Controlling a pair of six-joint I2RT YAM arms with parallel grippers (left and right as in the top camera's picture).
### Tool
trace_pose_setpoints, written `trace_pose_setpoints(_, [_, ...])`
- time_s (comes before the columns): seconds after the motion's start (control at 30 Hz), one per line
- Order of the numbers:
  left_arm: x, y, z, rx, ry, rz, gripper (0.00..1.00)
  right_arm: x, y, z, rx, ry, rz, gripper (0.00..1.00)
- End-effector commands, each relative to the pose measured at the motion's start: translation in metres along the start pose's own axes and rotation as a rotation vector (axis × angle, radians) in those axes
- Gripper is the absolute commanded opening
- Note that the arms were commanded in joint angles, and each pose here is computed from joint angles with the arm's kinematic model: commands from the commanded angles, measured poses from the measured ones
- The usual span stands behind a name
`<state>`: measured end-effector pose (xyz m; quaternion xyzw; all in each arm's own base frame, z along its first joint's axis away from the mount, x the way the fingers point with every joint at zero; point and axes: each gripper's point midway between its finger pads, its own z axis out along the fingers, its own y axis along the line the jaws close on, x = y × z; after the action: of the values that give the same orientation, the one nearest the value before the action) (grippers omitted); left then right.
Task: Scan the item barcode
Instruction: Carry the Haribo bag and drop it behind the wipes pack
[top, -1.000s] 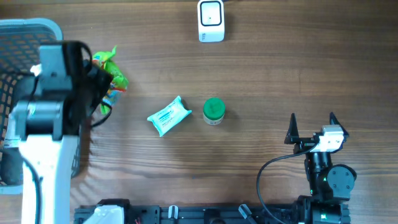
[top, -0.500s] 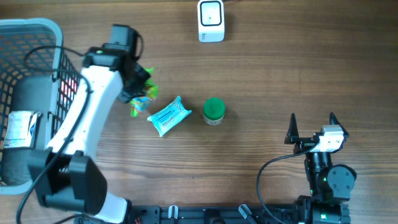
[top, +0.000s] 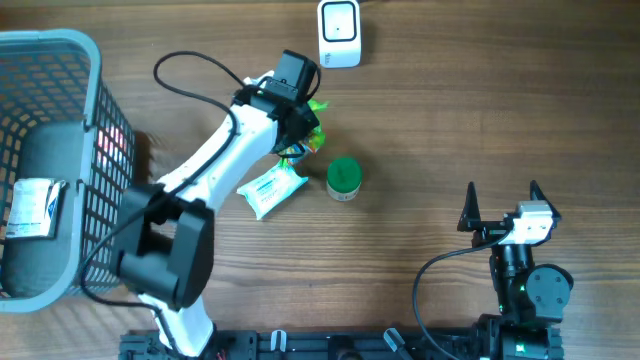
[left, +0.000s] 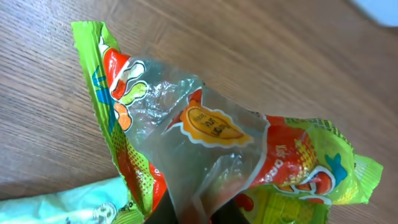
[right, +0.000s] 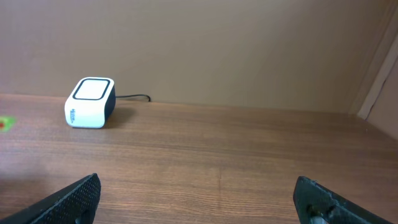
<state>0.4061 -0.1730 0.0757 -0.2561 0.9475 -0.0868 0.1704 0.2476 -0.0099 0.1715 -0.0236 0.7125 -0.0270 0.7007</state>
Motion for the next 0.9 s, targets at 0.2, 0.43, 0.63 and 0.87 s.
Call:
trace_pose_setpoints(0.2, [0.012, 0.016, 0.038, -0.089, 0.043, 0.021, 0.04, -0.002, 0.004, 0.0, -0.019, -0.01, -0.006, 1.0])
trace_pose_setpoints(0.43, [0.019, 0.025, 0.047, -0.129, 0.072, 0.023, 0.23, -0.002, 0.004, 0.0, -0.019, -0.01, -0.006, 1.0])
trace_pose_setpoints(0.63, [0.025, 0.033, 0.045, -0.163, 0.097, 0.027, 0.88, -0.002, 0.004, 0.0, -0.019, -0.01, -0.007, 1.0])
trace_pose_setpoints(0.87, [0.011, 0.024, 0.012, -0.114, 0.04, 0.024, 1.0, -0.002, 0.004, 0.0, -0.019, -0.01, -0.006, 1.0])
